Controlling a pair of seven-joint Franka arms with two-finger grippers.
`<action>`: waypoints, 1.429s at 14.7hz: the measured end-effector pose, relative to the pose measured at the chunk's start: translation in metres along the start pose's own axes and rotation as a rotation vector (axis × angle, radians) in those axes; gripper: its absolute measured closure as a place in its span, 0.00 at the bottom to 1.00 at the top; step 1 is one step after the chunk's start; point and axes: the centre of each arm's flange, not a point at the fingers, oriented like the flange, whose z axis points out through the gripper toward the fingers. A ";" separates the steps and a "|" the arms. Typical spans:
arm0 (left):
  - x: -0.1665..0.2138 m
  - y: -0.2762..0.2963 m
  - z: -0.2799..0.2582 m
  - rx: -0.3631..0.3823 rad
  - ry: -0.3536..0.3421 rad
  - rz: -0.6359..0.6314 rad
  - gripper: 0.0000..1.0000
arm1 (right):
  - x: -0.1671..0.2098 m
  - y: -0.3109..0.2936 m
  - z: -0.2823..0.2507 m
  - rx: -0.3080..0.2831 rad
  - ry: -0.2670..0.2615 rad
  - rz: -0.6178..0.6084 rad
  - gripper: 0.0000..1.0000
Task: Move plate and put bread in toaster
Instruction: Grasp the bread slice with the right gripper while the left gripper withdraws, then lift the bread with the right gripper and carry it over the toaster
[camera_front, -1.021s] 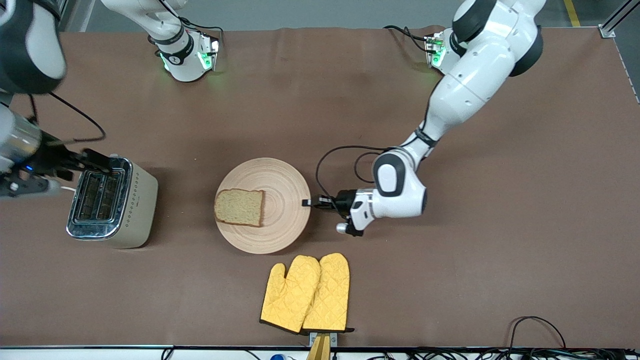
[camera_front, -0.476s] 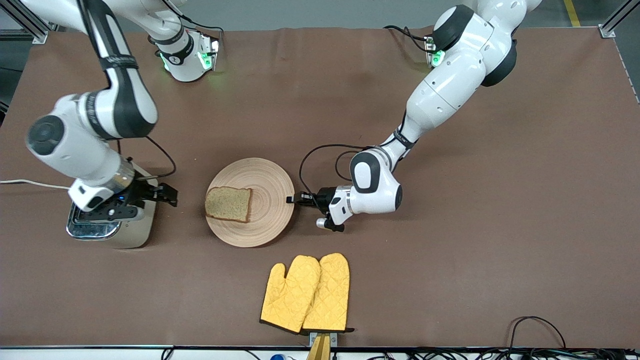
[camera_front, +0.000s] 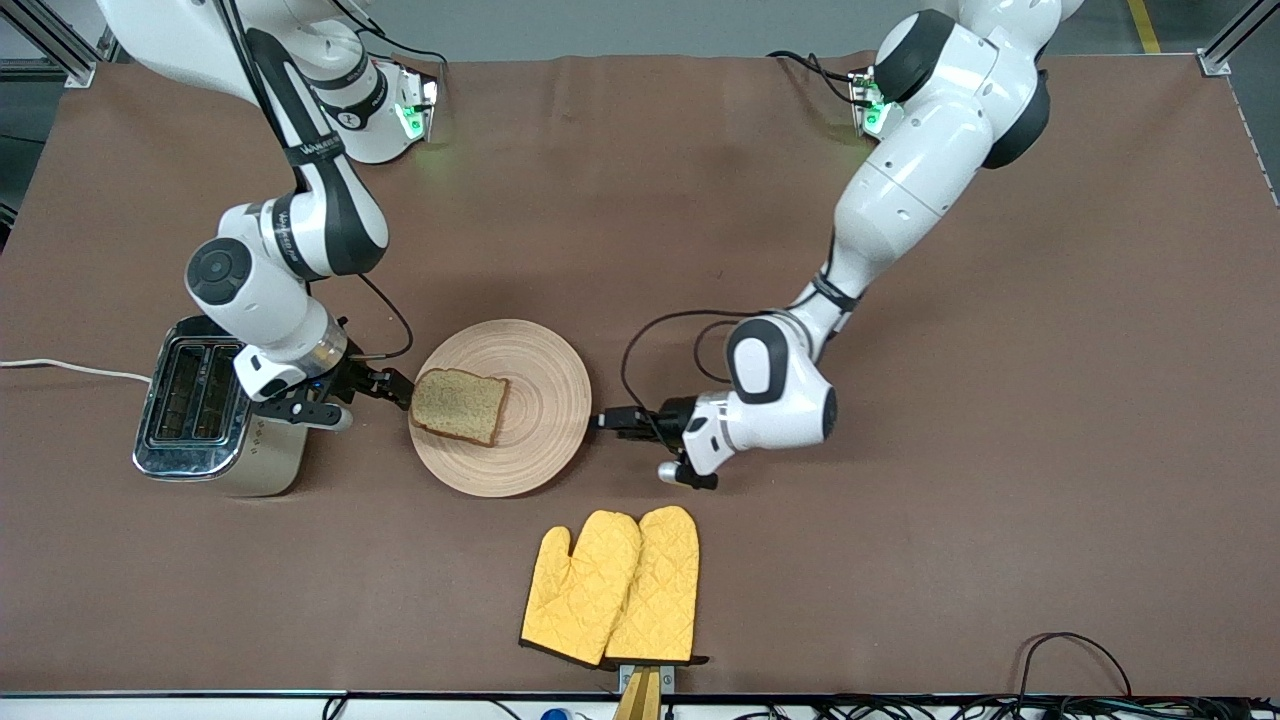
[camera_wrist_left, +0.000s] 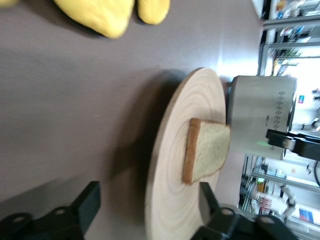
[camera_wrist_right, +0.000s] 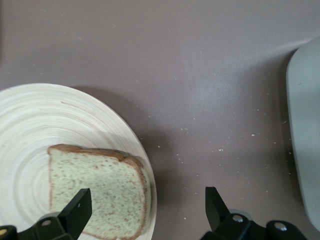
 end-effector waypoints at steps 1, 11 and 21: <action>0.009 -0.006 -0.024 0.014 -0.036 -0.003 0.00 | -0.006 0.003 0.008 -0.003 -0.004 0.006 0.00; 0.048 -0.079 -0.344 0.345 -0.186 0.089 0.00 | -0.022 -0.017 0.038 -0.010 -0.018 0.014 0.03; -0.055 0.187 -0.518 0.906 -0.007 0.117 0.00 | -0.031 -0.016 0.054 -0.008 0.002 0.008 0.41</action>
